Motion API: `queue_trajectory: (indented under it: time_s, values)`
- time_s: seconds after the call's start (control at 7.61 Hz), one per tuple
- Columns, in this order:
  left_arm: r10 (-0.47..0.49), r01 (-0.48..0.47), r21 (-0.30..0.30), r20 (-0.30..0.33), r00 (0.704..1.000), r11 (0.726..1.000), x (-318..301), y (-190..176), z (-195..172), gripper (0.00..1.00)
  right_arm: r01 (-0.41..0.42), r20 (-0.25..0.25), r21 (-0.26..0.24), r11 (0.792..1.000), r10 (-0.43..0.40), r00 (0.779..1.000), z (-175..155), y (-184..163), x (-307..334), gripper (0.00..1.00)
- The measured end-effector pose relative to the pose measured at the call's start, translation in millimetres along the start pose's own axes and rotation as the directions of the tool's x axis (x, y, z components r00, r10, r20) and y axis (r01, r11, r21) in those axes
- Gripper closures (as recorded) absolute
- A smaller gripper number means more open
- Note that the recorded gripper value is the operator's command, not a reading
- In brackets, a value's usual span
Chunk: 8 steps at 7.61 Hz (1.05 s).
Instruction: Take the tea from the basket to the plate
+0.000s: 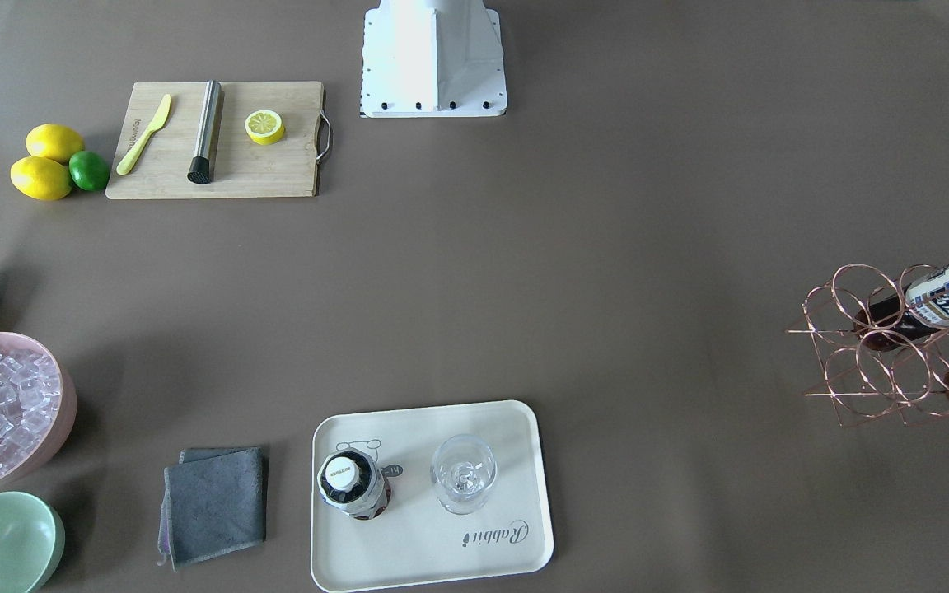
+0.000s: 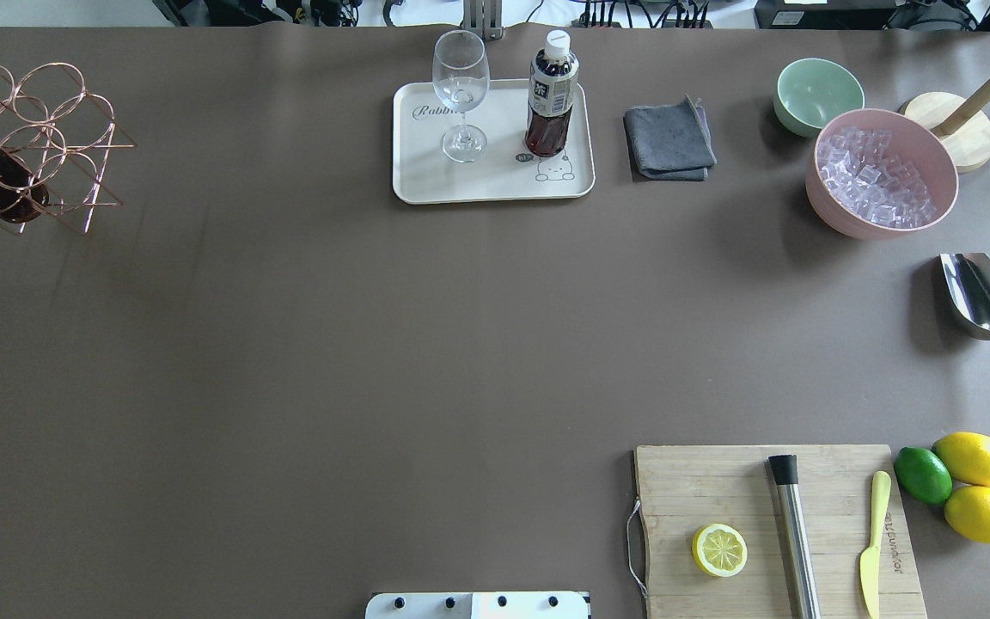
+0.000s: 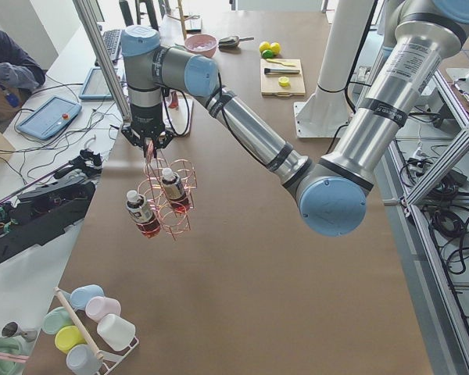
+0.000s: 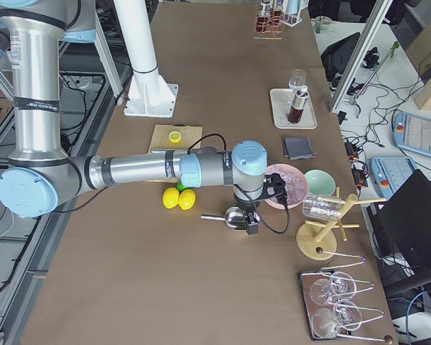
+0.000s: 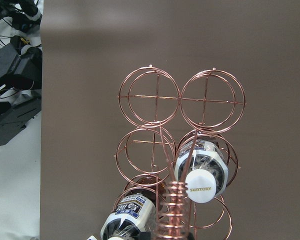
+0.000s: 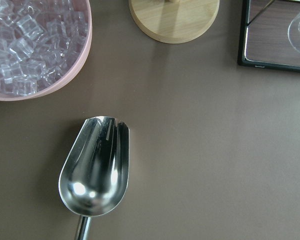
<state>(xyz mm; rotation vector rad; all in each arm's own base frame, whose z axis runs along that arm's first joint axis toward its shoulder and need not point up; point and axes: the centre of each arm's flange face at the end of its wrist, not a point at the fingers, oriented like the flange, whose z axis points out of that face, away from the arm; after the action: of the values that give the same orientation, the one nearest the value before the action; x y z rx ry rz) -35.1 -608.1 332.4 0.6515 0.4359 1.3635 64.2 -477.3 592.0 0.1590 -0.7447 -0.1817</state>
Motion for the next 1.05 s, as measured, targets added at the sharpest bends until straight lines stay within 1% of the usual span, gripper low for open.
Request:
queue_trajectory:
  time_s: [0.13, 0.39, 0.66, 1.05]
  values:
    - [0.004, -0.004, -0.006, -0.012, 1.0, 1.0, -2, 21, 11, 1.0, -0.006, 0.016, -0.013, 1.0, 0.006, 1.0, 8, 5, 11, 0.0]
    - [-0.004, 0.004, -0.015, -0.027, 1.0, 1.0, -13, 57, 28, 1.0, 0.007, 0.026, -0.009, 1.0, -0.006, 1.0, 8, 1, 12, 0.0]
    - [-0.025, 0.024, -0.019, -0.046, 0.999, 1.0, -21, 81, 41, 1.0, 0.003, 0.028, -0.007, 1.0, -0.003, 1.0, 5, 0, 10, 0.0]
    - [-0.068, 0.066, -0.022, -0.082, 0.994, 0.998, -34, 111, 70, 1.0, -0.028, 0.031, -0.035, 0.999, 0.029, 0.999, 17, 17, 18, 0.0]
